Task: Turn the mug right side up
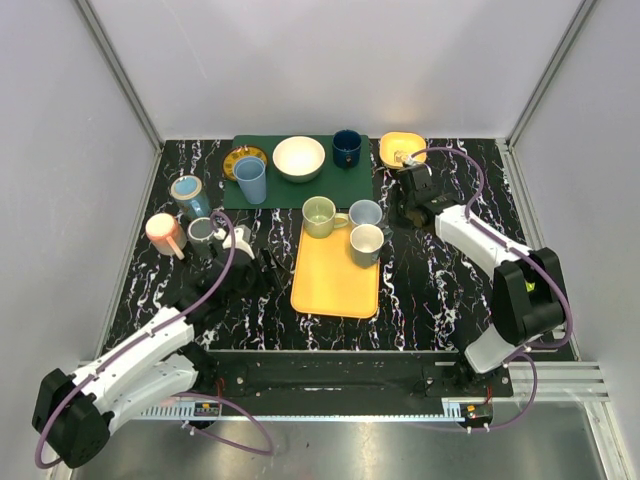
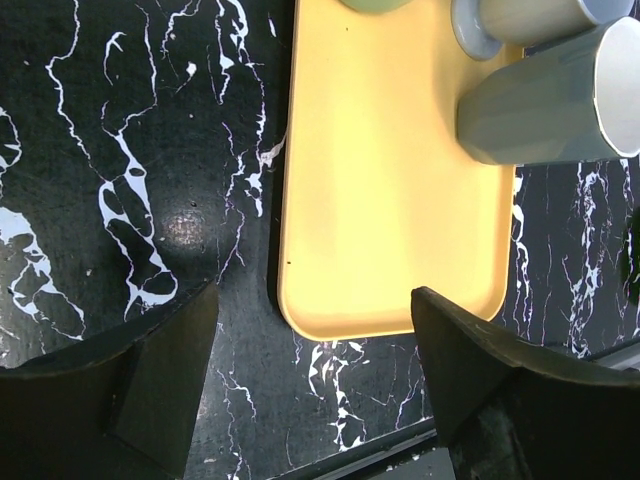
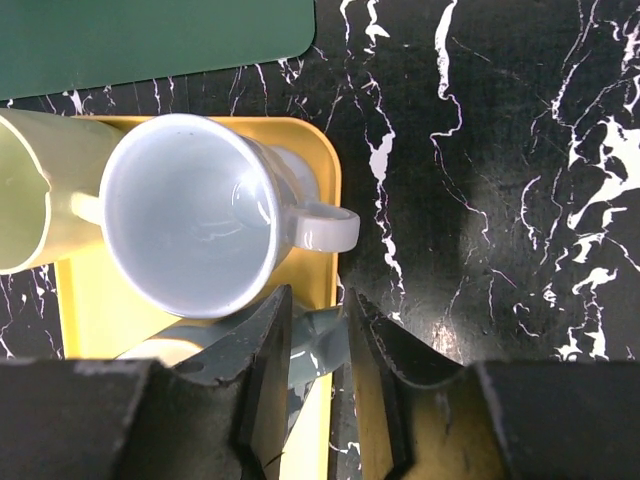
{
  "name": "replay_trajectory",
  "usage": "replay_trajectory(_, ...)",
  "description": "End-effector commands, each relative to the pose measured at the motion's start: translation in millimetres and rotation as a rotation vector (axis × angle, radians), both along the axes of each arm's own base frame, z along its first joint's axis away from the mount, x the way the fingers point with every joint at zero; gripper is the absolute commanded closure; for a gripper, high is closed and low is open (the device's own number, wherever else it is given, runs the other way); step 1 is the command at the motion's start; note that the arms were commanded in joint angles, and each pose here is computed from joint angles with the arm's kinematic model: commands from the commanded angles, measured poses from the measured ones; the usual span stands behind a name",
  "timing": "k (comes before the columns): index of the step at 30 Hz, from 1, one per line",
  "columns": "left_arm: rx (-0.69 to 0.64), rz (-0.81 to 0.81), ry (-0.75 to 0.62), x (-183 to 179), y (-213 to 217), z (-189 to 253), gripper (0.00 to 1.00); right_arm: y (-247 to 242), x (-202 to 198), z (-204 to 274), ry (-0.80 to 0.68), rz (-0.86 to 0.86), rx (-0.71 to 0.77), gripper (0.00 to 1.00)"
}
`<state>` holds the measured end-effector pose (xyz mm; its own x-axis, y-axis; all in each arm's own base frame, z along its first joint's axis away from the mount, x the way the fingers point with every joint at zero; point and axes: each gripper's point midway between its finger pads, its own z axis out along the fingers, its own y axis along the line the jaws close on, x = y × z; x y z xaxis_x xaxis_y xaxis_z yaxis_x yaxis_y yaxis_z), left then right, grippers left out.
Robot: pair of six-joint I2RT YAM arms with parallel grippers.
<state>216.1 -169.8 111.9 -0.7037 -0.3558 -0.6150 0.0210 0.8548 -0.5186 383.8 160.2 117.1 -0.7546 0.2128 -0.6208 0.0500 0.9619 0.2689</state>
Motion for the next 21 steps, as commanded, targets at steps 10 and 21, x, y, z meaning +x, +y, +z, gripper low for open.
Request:
replay_trajectory(10, -0.018, -0.012, -0.032, 9.6, -15.3, 7.1, 0.21, 4.7, -20.5, -16.7, 0.040, 0.029, 0.042, 0.67)
replay_trajectory(21, -0.004, -0.047, -0.025, 11.1, -32.8, 5.2, 0.21, 1.9, -44.8, -10.8, 0.060, 0.012, 0.088, 0.67)
